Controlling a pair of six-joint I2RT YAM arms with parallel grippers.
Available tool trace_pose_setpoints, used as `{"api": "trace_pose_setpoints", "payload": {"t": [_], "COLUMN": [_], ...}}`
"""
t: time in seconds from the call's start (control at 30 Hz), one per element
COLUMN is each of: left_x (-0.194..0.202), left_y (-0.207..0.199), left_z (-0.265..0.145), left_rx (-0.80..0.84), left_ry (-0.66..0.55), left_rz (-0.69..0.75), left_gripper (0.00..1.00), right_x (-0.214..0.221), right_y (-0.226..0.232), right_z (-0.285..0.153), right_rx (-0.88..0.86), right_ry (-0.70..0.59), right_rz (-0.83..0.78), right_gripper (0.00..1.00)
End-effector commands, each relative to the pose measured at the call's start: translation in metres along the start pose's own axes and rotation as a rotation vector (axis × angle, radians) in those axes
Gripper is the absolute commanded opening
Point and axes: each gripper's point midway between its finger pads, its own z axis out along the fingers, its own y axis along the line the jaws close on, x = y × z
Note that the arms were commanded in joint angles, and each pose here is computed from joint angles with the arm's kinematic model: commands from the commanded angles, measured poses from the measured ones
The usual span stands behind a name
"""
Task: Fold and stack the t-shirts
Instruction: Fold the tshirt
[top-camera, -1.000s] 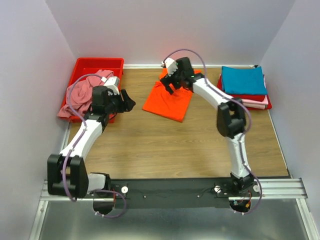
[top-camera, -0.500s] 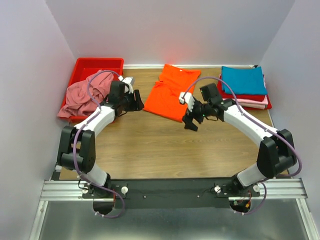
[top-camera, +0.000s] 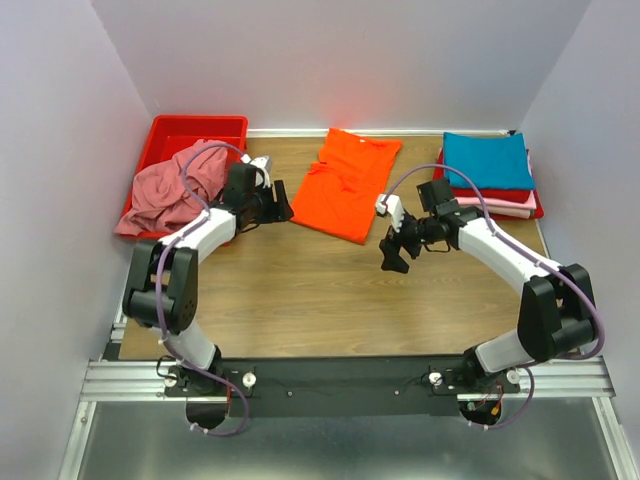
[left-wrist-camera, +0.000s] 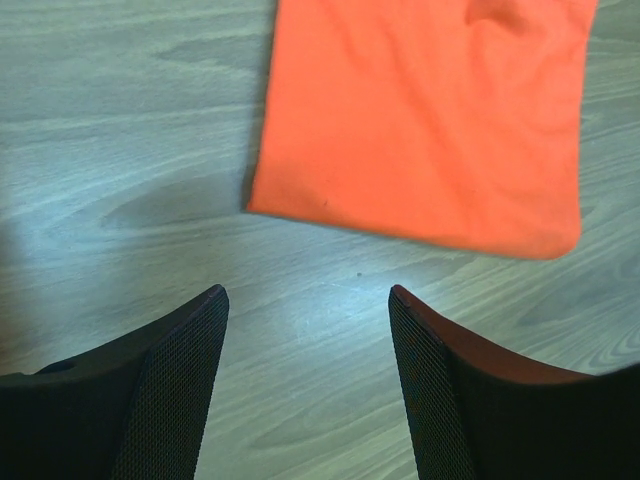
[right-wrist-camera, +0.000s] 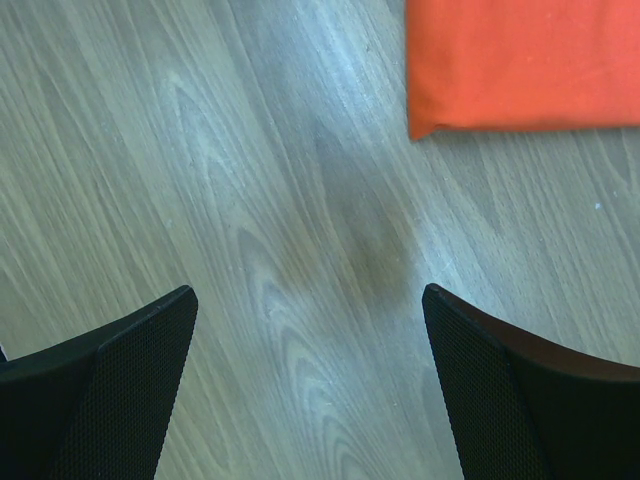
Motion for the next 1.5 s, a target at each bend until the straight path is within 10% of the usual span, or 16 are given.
{"api": "trace_pose_setpoints", "payload": {"t": [0.0,0.63,0.8,1.0,1.47], "left_x": [0.003,0.015,0.037,0.052,0.140], "left_y": [0.001,0.019,0.013,0.007,-0.048], "left_z": [0.024,0.084,0.093,0.069,-0.012], "left_rx": [-0.011,-0.149,-0.105,-0.094,0.047], "left_ry": [0.034,0.178,0.253,0.257,0.291], "left_rz": [-0.037,-0.015,0.013,0.017,-0.019], "left_gripper": [0.73,0.63,0.45,0.00,0.00], "right_x": [-0.003,0.002,0.004,0.004,0.006], "right_y": [0.005,0.002,0.001,0.001,0.007], "right_z": [-0.003,-0.007,-0.006,-0.008,-0.010], "right_rx": [-0.017,-0.002,-0.002,-0.001,-0.013], "right_ry": [-0.043,-0.047,-0.040,-0.048,-0.058], "right_rz": [-0.020,-0.019,-0.016,-0.011,-0.029], "right_gripper": [1.00,1.00,1.00,1.00,1.00]}}
